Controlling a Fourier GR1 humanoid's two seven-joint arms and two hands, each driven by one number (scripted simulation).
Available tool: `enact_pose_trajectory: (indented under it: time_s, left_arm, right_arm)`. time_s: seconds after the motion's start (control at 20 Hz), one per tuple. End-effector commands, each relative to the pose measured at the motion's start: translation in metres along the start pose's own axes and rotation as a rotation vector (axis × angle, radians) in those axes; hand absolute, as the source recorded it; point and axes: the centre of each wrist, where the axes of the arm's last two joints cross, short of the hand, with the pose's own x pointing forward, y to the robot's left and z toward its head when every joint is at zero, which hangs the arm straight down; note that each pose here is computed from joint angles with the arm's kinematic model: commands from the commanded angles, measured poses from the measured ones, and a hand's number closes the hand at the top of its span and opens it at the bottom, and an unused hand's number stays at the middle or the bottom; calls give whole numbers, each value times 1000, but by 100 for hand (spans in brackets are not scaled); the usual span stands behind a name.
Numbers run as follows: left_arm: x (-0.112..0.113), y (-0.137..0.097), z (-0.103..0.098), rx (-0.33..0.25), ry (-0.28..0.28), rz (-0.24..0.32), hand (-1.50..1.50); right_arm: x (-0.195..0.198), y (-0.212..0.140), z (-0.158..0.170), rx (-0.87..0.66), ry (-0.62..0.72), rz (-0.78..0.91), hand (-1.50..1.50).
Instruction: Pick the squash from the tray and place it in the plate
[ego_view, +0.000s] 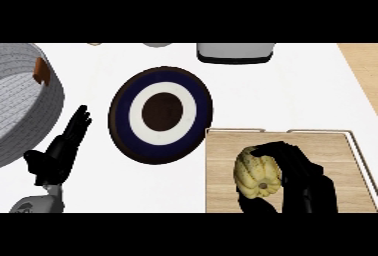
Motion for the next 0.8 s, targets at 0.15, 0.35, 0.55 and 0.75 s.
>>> enact_pose_trajectory:
  time_s: [0.15, 0.35, 0.55, 0.75]
  left_arm:
    - [7, 5, -4, -17, 2, -24, 0]
    - [-3, -1, 3, -4, 0, -15, 0]
    - [10, -14, -16, -5, -17, -16, 0]
    - [-3, -15, 2, -29, 3, 3, 0]
  right_arm:
    - [51, 36, -53, 95, -32, -37, 150]
    - [72, 67, -62, 98, -37, -72, 150]
    - [75, 108, -84, 125, -17, -75, 150]
    - [91, 130, -109, 140, -22, -70, 150]
